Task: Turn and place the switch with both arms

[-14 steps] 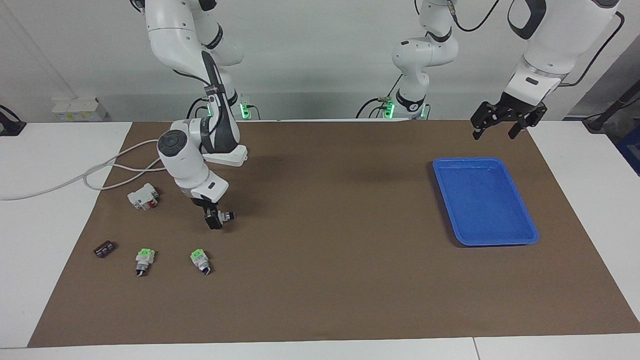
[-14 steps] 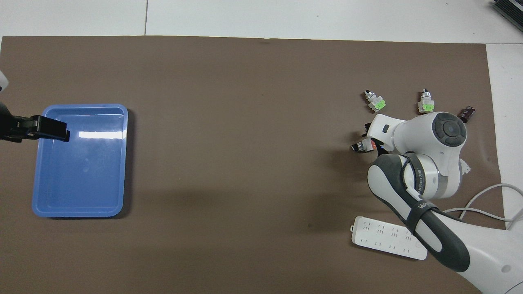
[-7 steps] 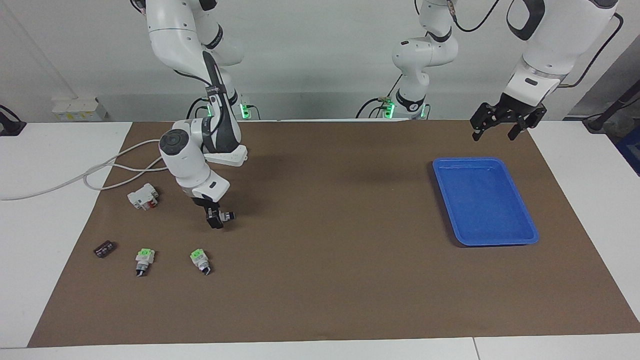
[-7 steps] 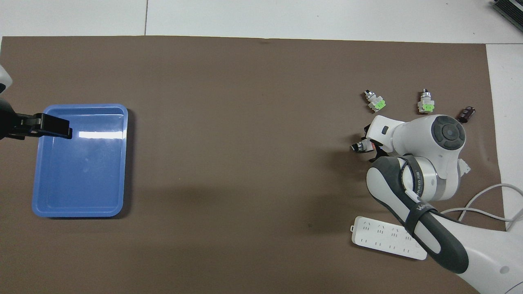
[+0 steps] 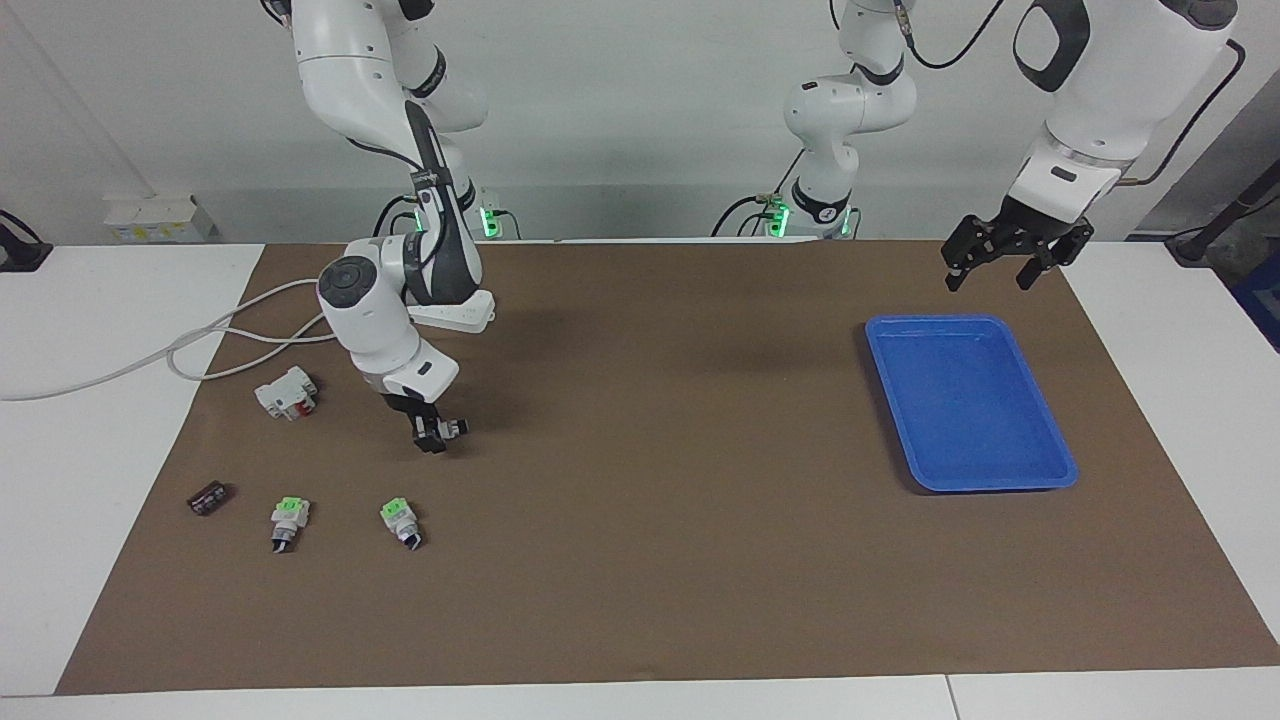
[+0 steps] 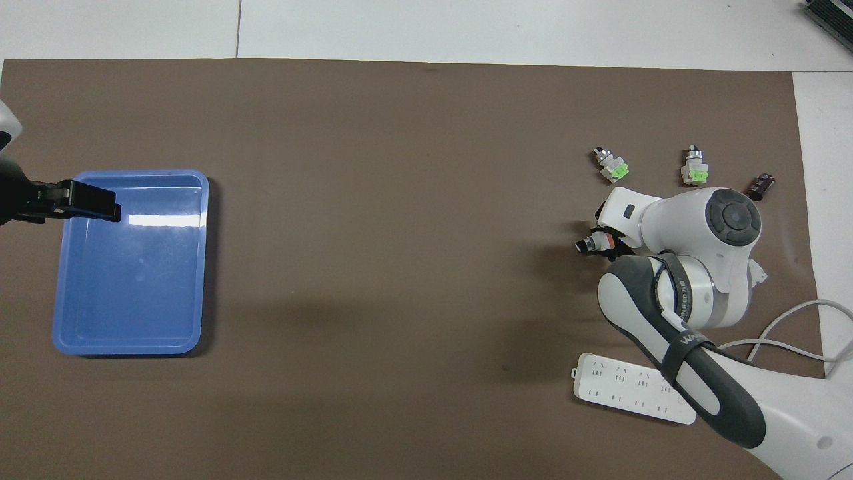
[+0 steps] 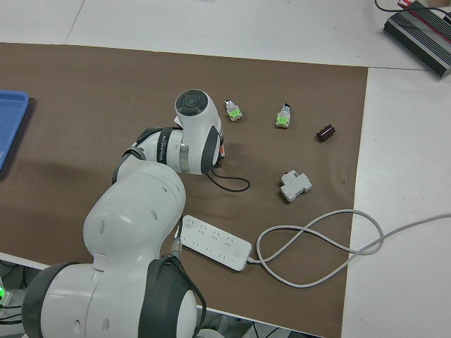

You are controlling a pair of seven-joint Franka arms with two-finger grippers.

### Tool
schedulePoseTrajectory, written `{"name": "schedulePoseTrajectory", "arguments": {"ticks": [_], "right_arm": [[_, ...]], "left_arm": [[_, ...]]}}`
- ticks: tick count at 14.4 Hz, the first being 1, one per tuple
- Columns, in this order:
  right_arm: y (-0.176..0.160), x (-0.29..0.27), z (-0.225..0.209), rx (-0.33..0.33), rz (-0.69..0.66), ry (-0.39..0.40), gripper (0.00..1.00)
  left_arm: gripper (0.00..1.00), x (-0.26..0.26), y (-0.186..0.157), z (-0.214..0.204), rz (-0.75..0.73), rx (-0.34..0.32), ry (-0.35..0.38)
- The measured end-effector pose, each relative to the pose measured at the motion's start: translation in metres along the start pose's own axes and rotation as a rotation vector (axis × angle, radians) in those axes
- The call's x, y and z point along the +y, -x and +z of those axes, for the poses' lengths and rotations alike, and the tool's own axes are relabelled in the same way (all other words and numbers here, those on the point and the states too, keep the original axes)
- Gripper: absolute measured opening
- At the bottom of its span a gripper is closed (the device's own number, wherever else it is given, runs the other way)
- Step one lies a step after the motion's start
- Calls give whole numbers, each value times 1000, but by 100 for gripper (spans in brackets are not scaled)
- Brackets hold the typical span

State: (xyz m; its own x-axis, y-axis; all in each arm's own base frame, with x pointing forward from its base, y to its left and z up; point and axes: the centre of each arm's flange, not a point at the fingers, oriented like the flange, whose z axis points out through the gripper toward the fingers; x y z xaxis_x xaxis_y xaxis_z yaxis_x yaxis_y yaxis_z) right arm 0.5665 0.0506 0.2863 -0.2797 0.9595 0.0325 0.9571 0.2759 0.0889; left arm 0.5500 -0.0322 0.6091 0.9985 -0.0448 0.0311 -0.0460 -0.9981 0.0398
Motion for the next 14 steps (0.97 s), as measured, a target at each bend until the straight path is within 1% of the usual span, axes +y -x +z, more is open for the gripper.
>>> {"name": "schedulePoseTrajectory", "arguments": {"ticks": [5, 8, 11, 14], "right_arm": [[-2, 1, -2, 0, 91, 4, 43], [-12, 7, -14, 6, 164, -11, 43], [-41, 26, -41, 13, 217, -3, 43], [-84, 45, -62, 24, 251, 28, 43]], "left_arm": [[100, 5, -2, 2, -3, 2, 40], [100, 7, -3, 2, -7, 9, 63], [100, 7, -4, 2, -19, 11, 78], [100, 8, -6, 3, -44, 17, 125]]}}
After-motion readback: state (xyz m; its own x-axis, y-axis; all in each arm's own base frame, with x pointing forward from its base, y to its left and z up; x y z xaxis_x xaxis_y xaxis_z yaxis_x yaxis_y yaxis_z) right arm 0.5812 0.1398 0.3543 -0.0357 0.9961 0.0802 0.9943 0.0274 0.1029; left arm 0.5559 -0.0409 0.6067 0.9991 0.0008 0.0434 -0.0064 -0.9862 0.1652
